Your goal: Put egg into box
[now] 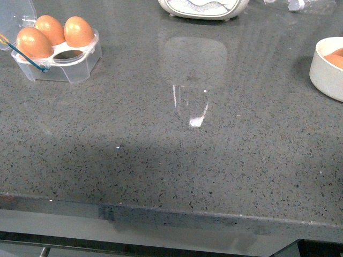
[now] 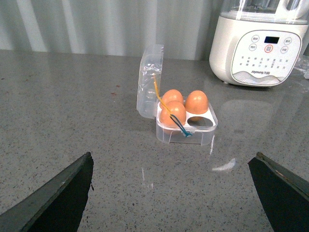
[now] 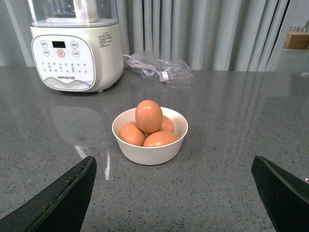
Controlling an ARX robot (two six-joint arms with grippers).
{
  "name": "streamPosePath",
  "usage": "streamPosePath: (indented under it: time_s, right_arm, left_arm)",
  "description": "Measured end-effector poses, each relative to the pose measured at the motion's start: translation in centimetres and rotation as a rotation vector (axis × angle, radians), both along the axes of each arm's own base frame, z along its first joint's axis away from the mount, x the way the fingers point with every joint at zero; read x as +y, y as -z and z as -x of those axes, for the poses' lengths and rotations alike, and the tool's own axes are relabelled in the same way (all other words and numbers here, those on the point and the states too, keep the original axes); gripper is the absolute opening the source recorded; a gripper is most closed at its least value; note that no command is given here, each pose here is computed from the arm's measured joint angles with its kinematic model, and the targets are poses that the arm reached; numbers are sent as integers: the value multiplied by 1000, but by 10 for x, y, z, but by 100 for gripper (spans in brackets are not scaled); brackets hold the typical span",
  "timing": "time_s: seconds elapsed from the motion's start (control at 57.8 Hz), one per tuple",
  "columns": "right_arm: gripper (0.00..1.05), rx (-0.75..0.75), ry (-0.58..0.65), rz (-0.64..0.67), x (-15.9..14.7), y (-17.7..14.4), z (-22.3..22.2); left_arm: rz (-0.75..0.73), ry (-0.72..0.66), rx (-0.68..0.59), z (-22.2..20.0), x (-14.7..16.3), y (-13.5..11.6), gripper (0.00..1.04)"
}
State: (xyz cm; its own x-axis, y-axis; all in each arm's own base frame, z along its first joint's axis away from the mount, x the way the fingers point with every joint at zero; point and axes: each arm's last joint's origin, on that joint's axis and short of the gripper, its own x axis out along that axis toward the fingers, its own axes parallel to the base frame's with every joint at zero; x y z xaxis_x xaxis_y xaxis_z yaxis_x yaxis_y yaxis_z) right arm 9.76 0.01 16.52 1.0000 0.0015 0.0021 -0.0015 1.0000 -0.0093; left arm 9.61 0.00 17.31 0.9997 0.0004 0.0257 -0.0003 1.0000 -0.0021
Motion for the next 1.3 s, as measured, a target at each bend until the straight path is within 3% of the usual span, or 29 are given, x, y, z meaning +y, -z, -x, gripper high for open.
streamPosePath:
  time_s: [1.298]
  right_arm:
    - [97, 0, 0, 0, 0, 0, 0]
  left_arm:
    - [0, 0, 0, 0, 0, 0, 98]
